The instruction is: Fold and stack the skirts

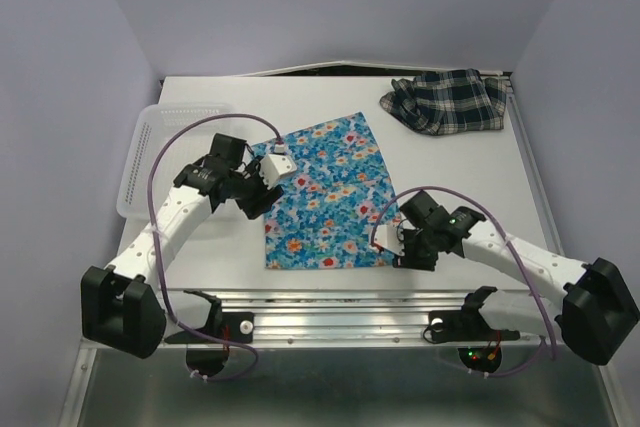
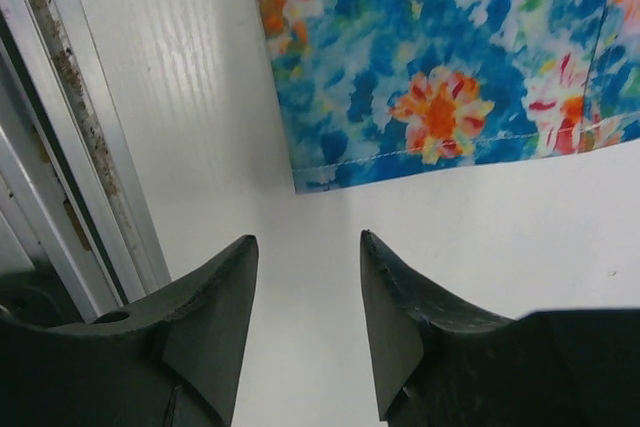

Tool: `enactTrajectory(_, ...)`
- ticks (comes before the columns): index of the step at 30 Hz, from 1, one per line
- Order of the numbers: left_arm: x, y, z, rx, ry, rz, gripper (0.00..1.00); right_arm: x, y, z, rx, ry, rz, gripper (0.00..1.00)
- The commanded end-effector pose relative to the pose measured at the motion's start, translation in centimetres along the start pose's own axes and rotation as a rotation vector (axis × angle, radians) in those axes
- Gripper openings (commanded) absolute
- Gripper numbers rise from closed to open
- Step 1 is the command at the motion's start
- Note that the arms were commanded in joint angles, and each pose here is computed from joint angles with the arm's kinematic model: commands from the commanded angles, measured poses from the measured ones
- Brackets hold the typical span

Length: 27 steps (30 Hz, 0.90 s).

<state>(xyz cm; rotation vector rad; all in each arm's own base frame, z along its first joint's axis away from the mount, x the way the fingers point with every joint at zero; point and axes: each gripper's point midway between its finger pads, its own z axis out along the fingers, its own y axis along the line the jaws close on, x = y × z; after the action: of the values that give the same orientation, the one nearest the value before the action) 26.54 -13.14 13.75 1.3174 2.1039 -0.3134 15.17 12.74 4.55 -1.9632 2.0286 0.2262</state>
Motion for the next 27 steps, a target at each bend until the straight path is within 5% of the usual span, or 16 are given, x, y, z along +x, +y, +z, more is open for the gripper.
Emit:
enactTrajectory(1,0.0,-1.0,-0.9,0.016,-0.048,0.022,0.64,-2.3,-1.5,1.0,0.054,-0.066,-0.061,0.51)
enactTrajectory(17,4.8,-3.7,-2.4,0.093,0.059,0.143,0.65,-1.7,-1.0,4.9,0.034,-0.05,-0.096,0.45)
enactTrajectory(20,7.1,-5.1,-1.8,0.151,0.116,0.171,0.65,-1.8,-1.0,5.2,0.025,-0.048,-0.09,0.29)
enactTrajectory(23,9.8,-6.5,-0.9,0.204,0.178,0.234,0.65,-1.6,-0.7,5.2,0.009,-0.038,-0.064,0.01)
enactTrajectory(27,10.8,-7.0,0.2,0.178,0.184,0.355,0.65,-2.5,-1.3,3.8,0.046,-0.062,-0.021,0.01)
